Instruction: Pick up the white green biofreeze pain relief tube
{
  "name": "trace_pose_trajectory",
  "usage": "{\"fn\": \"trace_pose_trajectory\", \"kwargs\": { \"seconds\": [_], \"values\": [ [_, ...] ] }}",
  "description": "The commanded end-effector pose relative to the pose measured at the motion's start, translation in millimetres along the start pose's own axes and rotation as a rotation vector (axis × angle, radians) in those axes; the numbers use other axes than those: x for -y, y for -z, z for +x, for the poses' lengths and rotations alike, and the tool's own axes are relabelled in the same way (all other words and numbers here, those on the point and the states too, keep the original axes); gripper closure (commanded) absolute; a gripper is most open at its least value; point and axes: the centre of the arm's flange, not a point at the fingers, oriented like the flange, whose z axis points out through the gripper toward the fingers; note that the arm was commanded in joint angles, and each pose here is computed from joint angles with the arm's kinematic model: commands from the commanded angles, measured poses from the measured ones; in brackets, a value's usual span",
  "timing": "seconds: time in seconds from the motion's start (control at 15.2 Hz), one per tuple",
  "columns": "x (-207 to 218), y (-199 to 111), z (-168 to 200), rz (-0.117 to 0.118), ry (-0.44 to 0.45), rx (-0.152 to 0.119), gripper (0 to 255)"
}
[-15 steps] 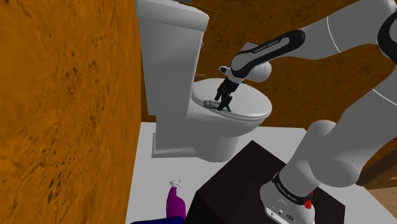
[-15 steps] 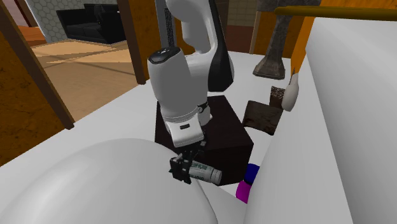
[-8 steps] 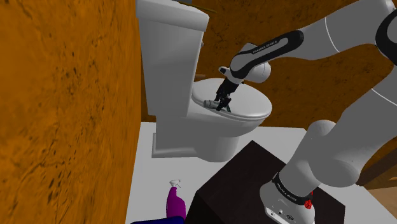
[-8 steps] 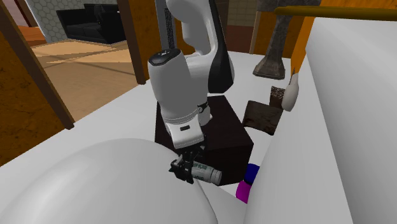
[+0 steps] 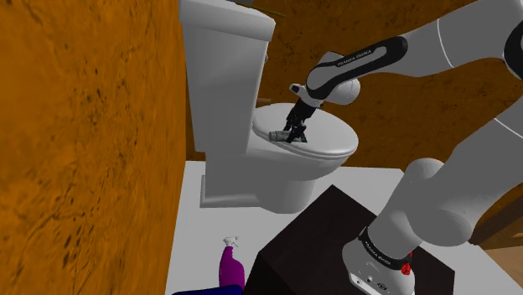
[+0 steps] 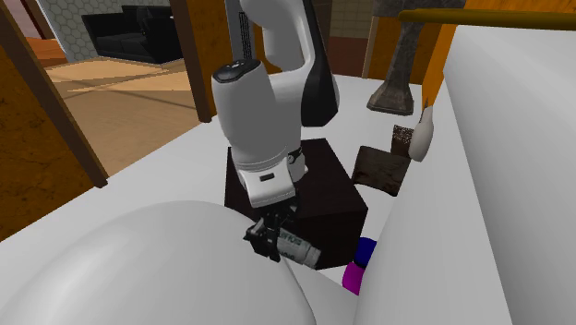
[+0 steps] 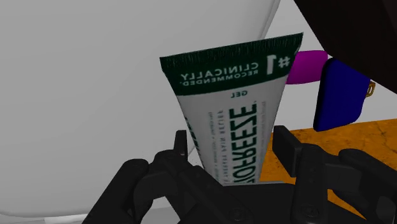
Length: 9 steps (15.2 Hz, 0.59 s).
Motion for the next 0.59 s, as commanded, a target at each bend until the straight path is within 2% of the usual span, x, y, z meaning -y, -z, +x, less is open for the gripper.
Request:
{"fn": "trace_pose_trajectory", "kwargs": {
  "seconds": [0.0, 0.53],
  "values": [
    [-0.3, 10.1, 3.1, 0.0, 0.0, 0.0, 255],
    [-1.0, 51.2, 12.5, 0.0, 0.0, 0.0, 255]
  ]
}}
